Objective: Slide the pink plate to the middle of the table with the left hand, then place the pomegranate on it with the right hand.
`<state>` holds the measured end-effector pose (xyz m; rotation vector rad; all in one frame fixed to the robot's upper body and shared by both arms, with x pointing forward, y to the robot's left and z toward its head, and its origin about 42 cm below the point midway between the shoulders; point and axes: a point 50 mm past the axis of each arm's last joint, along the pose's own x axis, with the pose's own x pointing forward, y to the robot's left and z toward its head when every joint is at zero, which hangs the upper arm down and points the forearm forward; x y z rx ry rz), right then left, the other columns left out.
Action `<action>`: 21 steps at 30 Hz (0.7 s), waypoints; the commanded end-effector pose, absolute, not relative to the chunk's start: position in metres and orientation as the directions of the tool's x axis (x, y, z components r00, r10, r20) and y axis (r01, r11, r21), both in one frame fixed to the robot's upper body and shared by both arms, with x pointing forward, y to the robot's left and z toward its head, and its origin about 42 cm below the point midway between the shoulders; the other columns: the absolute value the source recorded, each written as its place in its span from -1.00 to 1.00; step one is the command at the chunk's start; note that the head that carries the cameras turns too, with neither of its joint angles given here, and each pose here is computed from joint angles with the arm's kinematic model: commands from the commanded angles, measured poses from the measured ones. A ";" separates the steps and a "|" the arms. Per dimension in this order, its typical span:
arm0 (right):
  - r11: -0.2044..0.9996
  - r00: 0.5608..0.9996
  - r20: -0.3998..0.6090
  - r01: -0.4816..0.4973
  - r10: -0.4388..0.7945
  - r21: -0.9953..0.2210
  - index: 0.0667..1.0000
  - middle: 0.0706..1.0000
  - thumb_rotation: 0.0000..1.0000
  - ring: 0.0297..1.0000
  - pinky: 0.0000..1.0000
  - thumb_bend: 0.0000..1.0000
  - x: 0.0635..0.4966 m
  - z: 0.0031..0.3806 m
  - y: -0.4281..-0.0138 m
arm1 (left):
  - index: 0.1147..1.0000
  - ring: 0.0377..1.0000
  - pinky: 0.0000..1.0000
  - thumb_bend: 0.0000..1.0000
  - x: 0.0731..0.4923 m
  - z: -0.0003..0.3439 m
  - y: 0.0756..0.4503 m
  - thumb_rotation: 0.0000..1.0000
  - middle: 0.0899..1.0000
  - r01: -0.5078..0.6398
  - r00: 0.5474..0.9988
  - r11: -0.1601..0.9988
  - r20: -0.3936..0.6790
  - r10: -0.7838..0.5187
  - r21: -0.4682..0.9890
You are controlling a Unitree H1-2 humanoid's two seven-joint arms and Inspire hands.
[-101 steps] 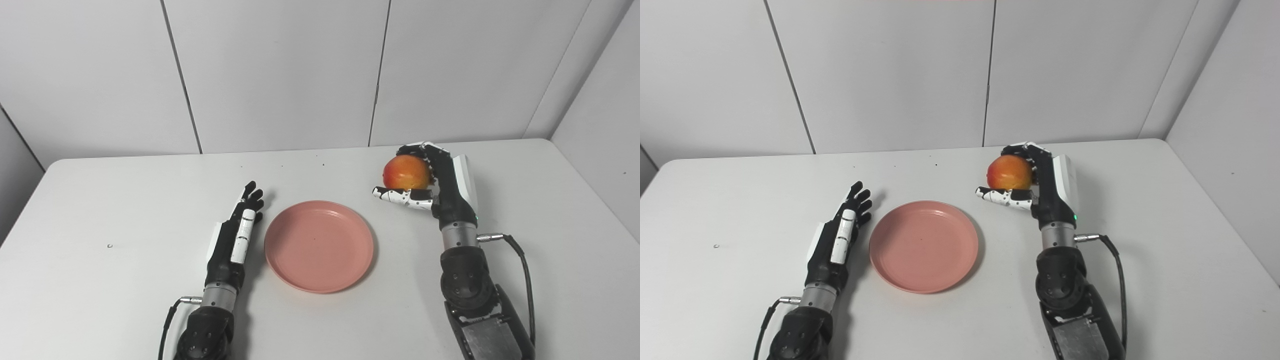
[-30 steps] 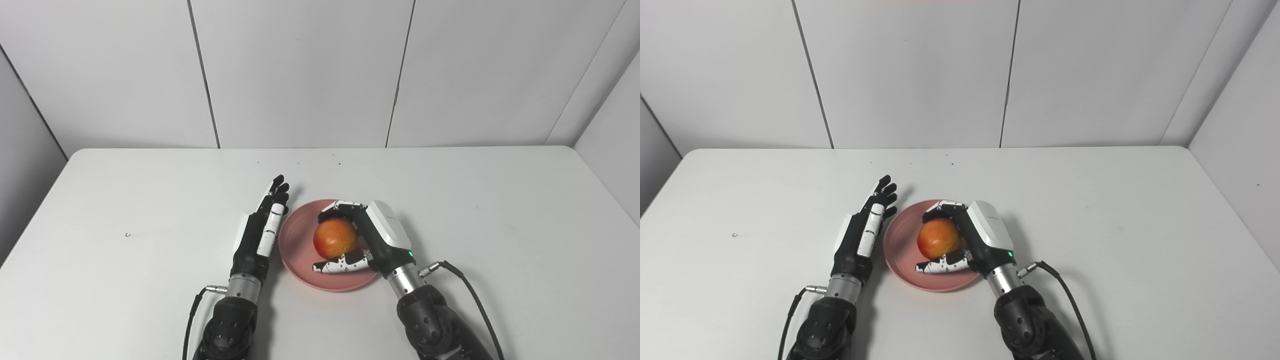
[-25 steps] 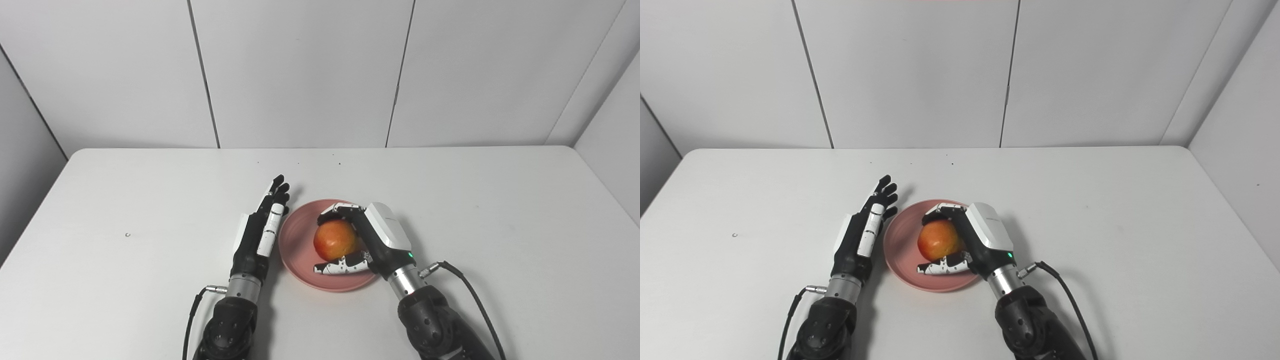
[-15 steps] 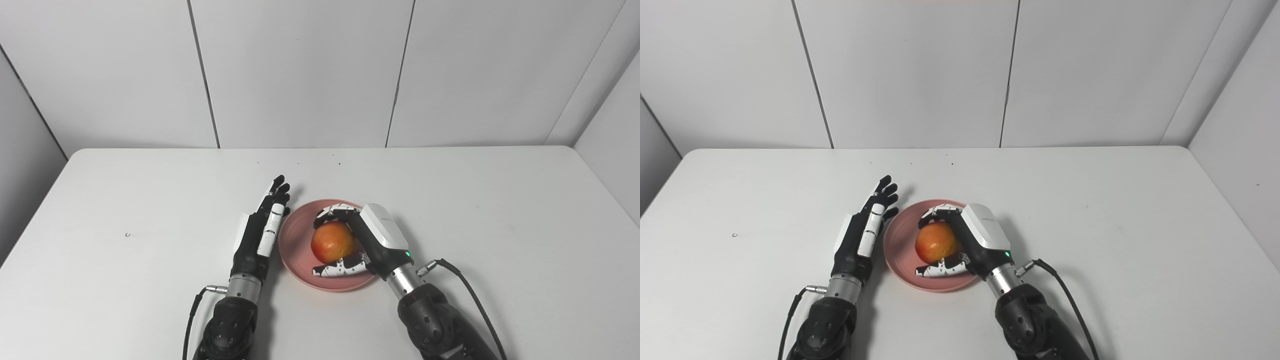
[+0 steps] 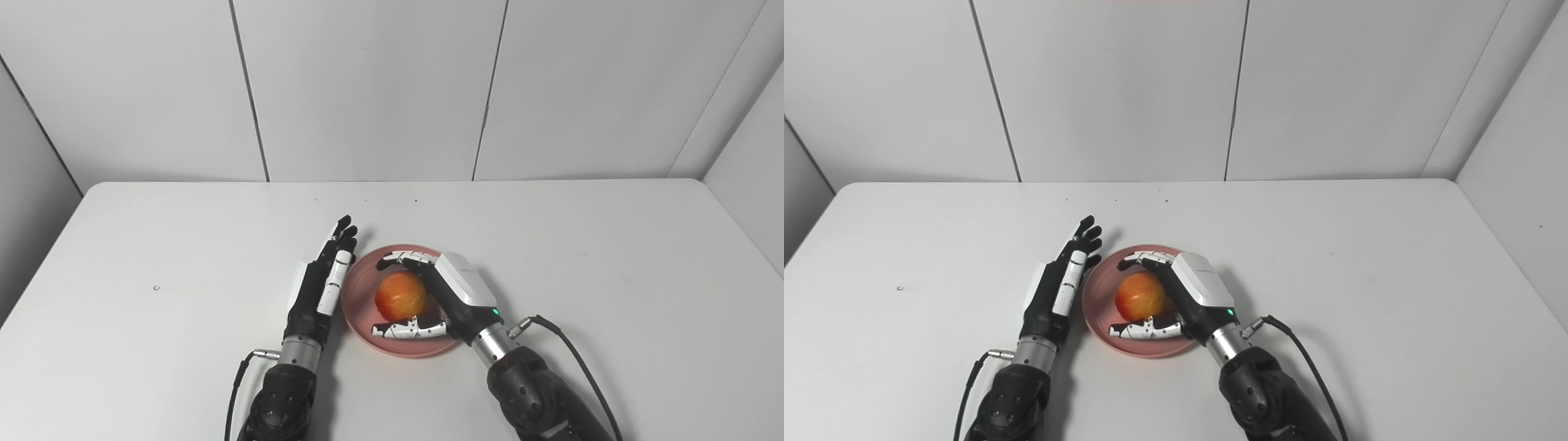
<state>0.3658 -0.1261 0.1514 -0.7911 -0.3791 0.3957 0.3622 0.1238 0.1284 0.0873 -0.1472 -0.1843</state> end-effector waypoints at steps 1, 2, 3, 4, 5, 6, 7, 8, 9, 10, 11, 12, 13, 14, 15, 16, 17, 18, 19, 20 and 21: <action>0.659 0.837 0.254 -0.159 0.485 -0.735 0.61 0.68 0.21 0.74 0.73 0.32 0.369 0.171 -0.122 | 0.81 0.87 0.80 0.07 0.366 0.139 0.120 1.00 0.86 0.175 0.965 0.979 0.178 -0.192 0.106; 0.664 0.837 0.257 -0.159 0.483 -0.731 0.64 0.70 0.23 0.75 0.73 0.32 0.369 0.171 -0.122 | 0.81 0.87 0.80 0.06 0.366 0.139 0.120 1.00 0.86 0.175 0.965 0.979 0.178 -0.192 0.103; 0.670 0.837 0.260 -0.160 0.481 -0.725 0.69 0.75 0.27 0.78 0.74 0.32 0.368 0.172 -0.122 | 0.81 0.86 0.80 0.06 0.366 0.139 0.120 1.00 0.86 0.174 0.966 0.980 0.177 -0.190 0.099; 0.674 0.838 0.262 -0.161 0.480 -0.721 0.70 0.75 0.28 0.79 0.74 0.32 0.368 0.172 -0.121 | 0.81 0.86 0.80 0.06 0.366 0.139 0.120 1.00 0.86 0.174 0.966 0.980 0.176 -0.188 0.096; 0.683 0.838 0.267 -0.161 0.476 -0.712 0.72 0.76 0.29 0.79 0.74 0.32 0.367 0.172 -0.122 | 0.81 0.86 0.80 0.06 0.366 0.139 0.121 1.00 0.86 0.175 0.965 0.980 0.180 -0.190 0.096; 0.689 0.839 0.270 -0.161 0.473 -0.706 0.76 0.81 0.37 0.83 0.73 0.33 0.366 0.172 -0.122 | 0.82 0.85 0.80 0.06 0.366 0.138 0.121 1.00 0.86 0.176 0.964 0.980 0.183 -0.192 0.096; 0.695 0.836 0.279 -0.158 0.472 -0.701 0.78 0.83 0.39 0.84 0.73 0.34 0.366 0.172 -0.122 | 0.82 0.85 0.79 0.06 0.366 0.138 0.121 1.00 0.86 0.178 0.964 0.979 0.184 -0.193 0.098; 0.699 0.834 0.286 -0.156 0.471 -0.698 0.81 0.84 0.44 0.85 0.71 0.35 0.366 0.172 -0.122 | 0.82 0.85 0.79 0.06 0.366 0.138 0.121 1.00 0.86 0.178 0.963 0.979 0.185 -0.194 0.099; 0.702 0.831 0.294 -0.154 0.473 -0.696 0.82 0.85 0.47 0.85 0.70 0.35 0.366 0.172 -0.122 | 0.82 0.85 0.79 0.06 0.366 0.138 0.122 1.00 0.86 0.179 0.964 0.979 0.183 -0.194 0.097; 0.704 0.828 0.299 -0.153 0.475 -0.694 0.84 0.86 0.53 0.86 0.73 0.36 0.366 0.172 -0.121 | 0.82 0.86 0.80 0.07 0.366 0.138 0.122 1.00 0.87 0.179 0.964 0.979 0.183 -0.194 0.096; 0.705 0.827 0.302 -0.153 0.475 -0.692 0.85 0.87 0.56 0.87 0.75 0.37 0.366 0.172 -0.121 | 0.82 0.86 0.80 0.07 0.366 0.137 0.122 1.00 0.87 0.177 0.964 0.979 0.182 -0.192 0.095; 0.707 0.826 0.304 -0.152 0.475 -0.691 0.86 0.88 0.58 0.88 0.77 0.37 0.366 0.172 -0.121 | 0.82 0.86 0.79 0.07 0.366 0.137 0.122 1.00 0.87 0.176 0.965 0.980 0.182 -0.191 0.095; 0.709 0.825 0.310 -0.147 0.472 -0.689 0.86 0.88 0.61 0.88 0.79 0.38 0.366 0.171 -0.121 | 0.82 0.86 0.79 0.07 0.366 0.137 0.122 1.00 0.87 0.176 0.965 0.980 0.182 -0.191 0.094; 0.713 0.825 0.317 -0.142 0.469 -0.687 0.86 0.88 0.62 0.88 0.80 0.39 0.366 0.171 -0.121 | 0.82 0.86 0.79 0.07 0.366 0.137 0.122 1.00 0.87 0.175 0.965 0.980 0.182 -0.190 0.093; 0.716 0.824 0.321 -0.139 0.467 -0.685 0.87 0.88 0.63 0.88 0.80 0.40 0.366 0.170 -0.121 | 0.82 0.86 0.79 0.07 0.367 0.137 0.122 1.00 0.87 0.175 0.965 0.980 0.182 -0.190 0.093; 0.722 0.825 0.330 -0.131 0.460 -0.680 0.87 0.88 0.65 0.88 0.81 0.40 0.366 0.170 -0.121 | 0.82 0.86 0.79 0.07 0.367 0.137 0.122 1.00 0.86 0.176 0.965 0.980 0.181 -0.190 0.090; 0.731 0.827 0.337 -0.124 0.450 -0.671 0.87 0.88 0.66 0.87 0.79 0.42 0.366 0.170 -0.122 | 0.82 0.86 0.79 0.07 0.367 0.137 0.122 1.00 0.86 0.176 0.965 0.980 0.180 -0.190 0.088; 0.742 0.828 0.349 -0.114 0.438 -0.661 0.87 0.89 0.67 0.87 0.79 0.44 0.366 0.169 -0.122 | 0.82 0.85 0.78 0.06 0.366 0.137 0.122 1.00 0.86 0.176 0.965 0.981 0.180 -0.189 0.085; 0.754 0.827 0.366 -0.101 0.426 -0.649 0.87 0.89 0.69 0.86 0.79 0.45 0.365 0.169 -0.122 | 0.82 0.85 0.78 0.06 0.366 0.138 0.122 1.00 0.86 0.177 0.966 0.981 0.179 -0.188 0.080; 0.769 0.826 0.387 -0.086 0.410 -0.633 0.86 0.88 0.71 0.85 0.77 0.46 0.365 0.169 -0.122 | 0.82 0.85 0.78 0.04 0.366 0.138 0.121 1.00 0.86 0.177 0.966 0.981 0.178 -0.188 0.076; 0.785 0.826 0.407 -0.067 0.390 -0.616 0.83 0.84 0.72 0.81 0.71 0.49 0.365 0.169 -0.123 | 0.82 0.85 0.78 0.03 0.366 0.138 0.121 1.00 0.86 0.177 0.966 0.982 0.177 -0.187 0.071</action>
